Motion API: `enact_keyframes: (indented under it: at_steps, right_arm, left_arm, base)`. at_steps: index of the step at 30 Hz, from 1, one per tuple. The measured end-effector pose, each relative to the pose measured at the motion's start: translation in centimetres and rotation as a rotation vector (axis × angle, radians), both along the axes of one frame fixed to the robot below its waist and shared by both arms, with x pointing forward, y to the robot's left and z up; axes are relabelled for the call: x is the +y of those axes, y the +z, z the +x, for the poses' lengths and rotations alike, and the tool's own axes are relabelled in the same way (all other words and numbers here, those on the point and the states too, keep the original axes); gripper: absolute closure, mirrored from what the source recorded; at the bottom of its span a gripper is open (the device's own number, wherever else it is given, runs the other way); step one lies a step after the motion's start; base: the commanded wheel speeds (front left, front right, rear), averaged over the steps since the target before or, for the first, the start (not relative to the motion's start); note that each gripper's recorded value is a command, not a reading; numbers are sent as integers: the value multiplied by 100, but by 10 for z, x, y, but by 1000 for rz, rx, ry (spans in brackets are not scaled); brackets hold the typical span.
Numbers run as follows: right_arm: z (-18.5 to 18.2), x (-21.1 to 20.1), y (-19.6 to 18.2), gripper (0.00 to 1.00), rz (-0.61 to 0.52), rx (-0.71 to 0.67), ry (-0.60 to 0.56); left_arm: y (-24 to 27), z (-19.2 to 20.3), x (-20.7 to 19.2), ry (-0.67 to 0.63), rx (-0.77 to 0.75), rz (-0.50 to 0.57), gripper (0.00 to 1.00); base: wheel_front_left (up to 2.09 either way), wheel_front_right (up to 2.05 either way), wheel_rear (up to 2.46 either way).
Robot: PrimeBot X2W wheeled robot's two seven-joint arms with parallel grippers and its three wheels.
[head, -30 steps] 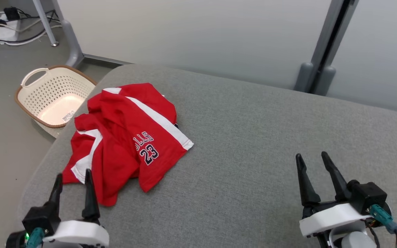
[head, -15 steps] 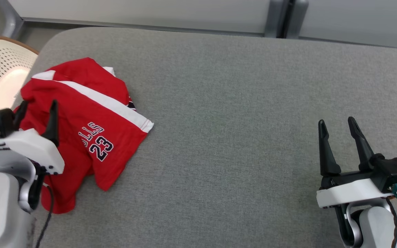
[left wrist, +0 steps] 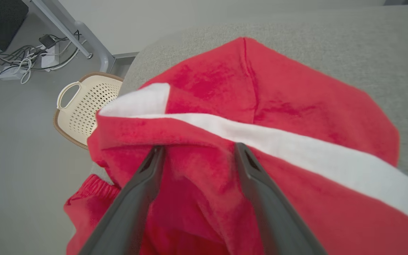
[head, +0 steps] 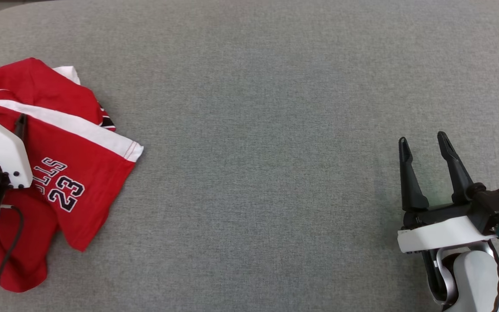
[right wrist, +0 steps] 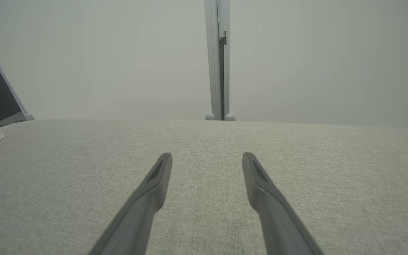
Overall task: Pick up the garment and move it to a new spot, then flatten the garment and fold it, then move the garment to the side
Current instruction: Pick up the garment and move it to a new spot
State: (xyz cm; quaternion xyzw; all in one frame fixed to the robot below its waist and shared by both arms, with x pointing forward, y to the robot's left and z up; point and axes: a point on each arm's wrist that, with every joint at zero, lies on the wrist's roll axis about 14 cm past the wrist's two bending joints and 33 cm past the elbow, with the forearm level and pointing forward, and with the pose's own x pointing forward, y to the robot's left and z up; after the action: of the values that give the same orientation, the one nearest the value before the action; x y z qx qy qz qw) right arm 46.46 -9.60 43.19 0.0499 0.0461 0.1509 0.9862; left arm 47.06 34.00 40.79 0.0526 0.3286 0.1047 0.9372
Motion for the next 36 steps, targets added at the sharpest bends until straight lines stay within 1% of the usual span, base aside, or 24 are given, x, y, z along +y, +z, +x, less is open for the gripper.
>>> enact_keyframes:
  at_steps: [2,3,4,7,10,12,13,14,21,26,30,33,36]
  right_arm:
    - [-1,-2,-2,0,-3,5,-4]
    - [-1,-2,-3,0,-5,6,-4]
    - [-1,-2,-3,0,-6,7,-5]
    - [-1,-2,-1,0,-4,3,-4]
    - [-1,0,5,0,0,-10,-4]
    - [-2,0,9,0,6,-18,-7]
    - [-4,-1,13,0,9,-25,-9]
    - [-4,-1,13,0,9,-25,-9]
    - [-17,2,33,0,28,-60,-9]
    - [-27,3,51,0,53,-95,-8]
    - [-36,2,64,0,80,-118,-14]
    - [-43,2,70,0,87,-128,-14]
    - [-47,-2,80,0,95,-152,-25]
  left_arm:
    - [-6,2,1,-1,27,15,0]
    - [-9,1,1,2,40,14,54]
    - [-12,0,2,5,48,14,100]
    - [-11,2,1,1,33,16,100]
    - [1,9,0,-7,-32,24,100]
    - [15,15,-2,-16,-100,30,100]
    - [31,20,-8,-29,-169,26,100]
    - [31,20,-8,-29,-169,26,100]
    - [105,24,-31,-97,-430,4,100]
    - [172,17,-61,-167,-614,-25,100]
    - [222,5,-104,-273,-745,-69,100]
    - [252,-7,-130,-338,-819,-81,100]
    - [266,-14,-157,-394,-856,-115,100]
  base:
    - [0,0,0]
    - [0,0,0]
    - [0,0,0]
    - [0,0,0]
    - [0,0,0]
    - [0,0,0]
    - [0,0,0]
    - [0,0,0]
    - [0,0,0]
    - [0,0,0]
    - [0,0,0]
    - [0,0,0]
    - [0,0,0]
